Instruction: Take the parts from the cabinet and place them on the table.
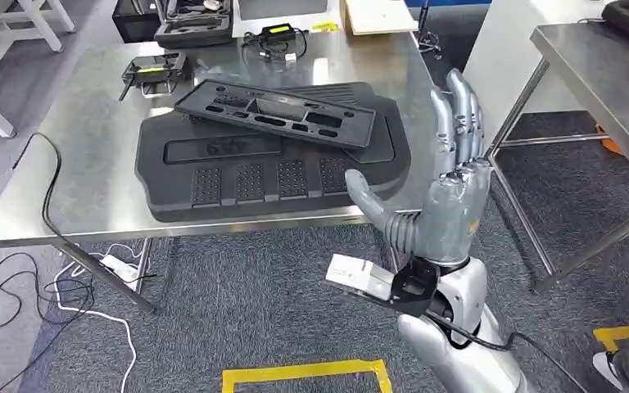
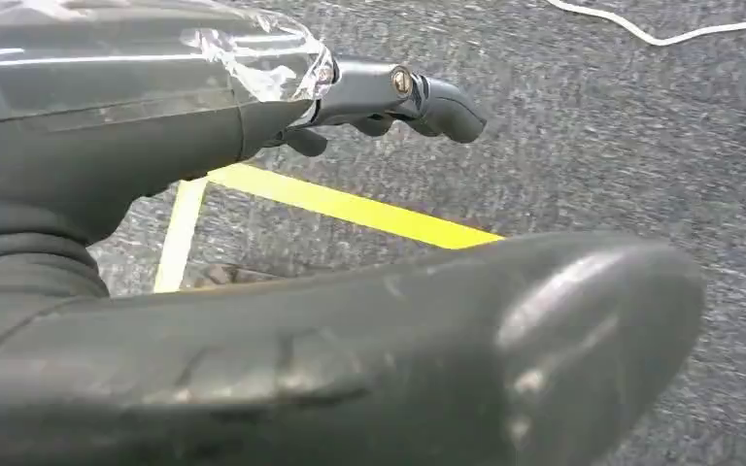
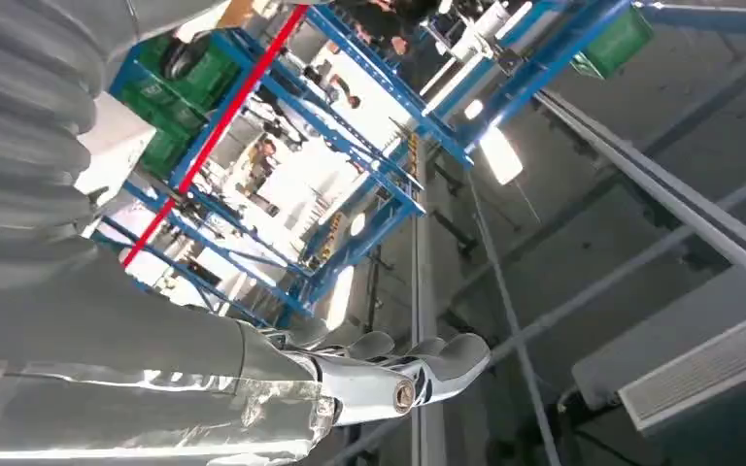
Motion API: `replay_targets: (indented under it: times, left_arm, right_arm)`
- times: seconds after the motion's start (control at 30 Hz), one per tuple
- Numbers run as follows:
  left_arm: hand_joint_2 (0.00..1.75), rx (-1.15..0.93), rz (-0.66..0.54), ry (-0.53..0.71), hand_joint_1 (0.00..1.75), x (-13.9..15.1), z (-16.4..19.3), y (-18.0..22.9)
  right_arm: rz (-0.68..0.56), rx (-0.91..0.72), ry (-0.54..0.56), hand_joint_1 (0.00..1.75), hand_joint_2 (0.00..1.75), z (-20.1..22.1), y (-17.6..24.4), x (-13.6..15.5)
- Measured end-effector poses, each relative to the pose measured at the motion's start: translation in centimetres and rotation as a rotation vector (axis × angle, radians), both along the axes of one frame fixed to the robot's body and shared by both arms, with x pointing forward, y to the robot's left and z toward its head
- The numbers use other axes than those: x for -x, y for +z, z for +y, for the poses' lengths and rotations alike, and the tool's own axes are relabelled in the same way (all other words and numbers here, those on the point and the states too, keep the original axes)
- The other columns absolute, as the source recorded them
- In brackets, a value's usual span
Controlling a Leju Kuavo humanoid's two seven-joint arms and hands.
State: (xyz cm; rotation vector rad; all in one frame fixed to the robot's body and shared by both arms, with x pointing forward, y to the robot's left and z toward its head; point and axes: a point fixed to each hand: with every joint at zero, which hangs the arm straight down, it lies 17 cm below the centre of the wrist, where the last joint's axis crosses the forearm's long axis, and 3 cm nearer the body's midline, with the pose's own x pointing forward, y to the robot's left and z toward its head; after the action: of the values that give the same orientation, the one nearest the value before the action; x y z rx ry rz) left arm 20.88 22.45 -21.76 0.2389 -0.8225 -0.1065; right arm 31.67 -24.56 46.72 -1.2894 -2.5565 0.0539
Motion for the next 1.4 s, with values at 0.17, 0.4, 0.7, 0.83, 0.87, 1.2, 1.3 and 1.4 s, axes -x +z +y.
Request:
replay_targets:
  times: [0.17,0.4,0.7,0.83,0.87,1.2,1.3,1.4]
  left_arm:
    - [0.0,0.0,-0.001,0.0,0.0,-0.12,0.0,0.03]
    - [0.0,0.001,0.0,-0.002,0.0,-0.07,-0.12,0.03]
    - [0.0,-0.001,0.002,-0.011,0.0,-0.03,-0.21,0.0]
    - [0.0,-0.001,0.003,-0.011,0.0,0.01,-0.19,-0.02]
    - [0.0,-0.001,0.003,-0.011,0.0,0.02,-0.21,-0.02]
    - [0.0,0.0,0.004,-0.006,0.0,-0.06,-0.13,-0.02]
    - [0.0,0.001,0.006,-0.005,0.0,0.04,-0.17,-0.05]
    - [0.0,0.001,0.003,-0.008,0.0,-0.12,-0.26,0.01]
  right_arm:
    - [-0.004,-0.006,-0.001,0.0,1.75,-0.17,0.15,0.27]
    - [0.001,-0.011,-0.003,0.0,1.75,-0.31,0.02,0.27]
    - [0.003,-0.015,-0.016,0.0,1.75,-0.62,-0.04,0.45]
    - [0.001,-0.013,-0.023,0.0,1.75,-0.75,-0.02,0.54]
    - [0.0,-0.014,-0.024,0.0,1.75,-0.8,-0.01,0.57]
    - [-0.005,-0.009,-0.013,0.0,1.75,-0.71,-0.07,0.67]
    - [-0.009,-0.008,-0.013,0.0,1.75,-0.71,0.05,0.7]
    - [-0.011,-0.009,-0.017,0.0,1.75,-0.79,0.11,0.68]
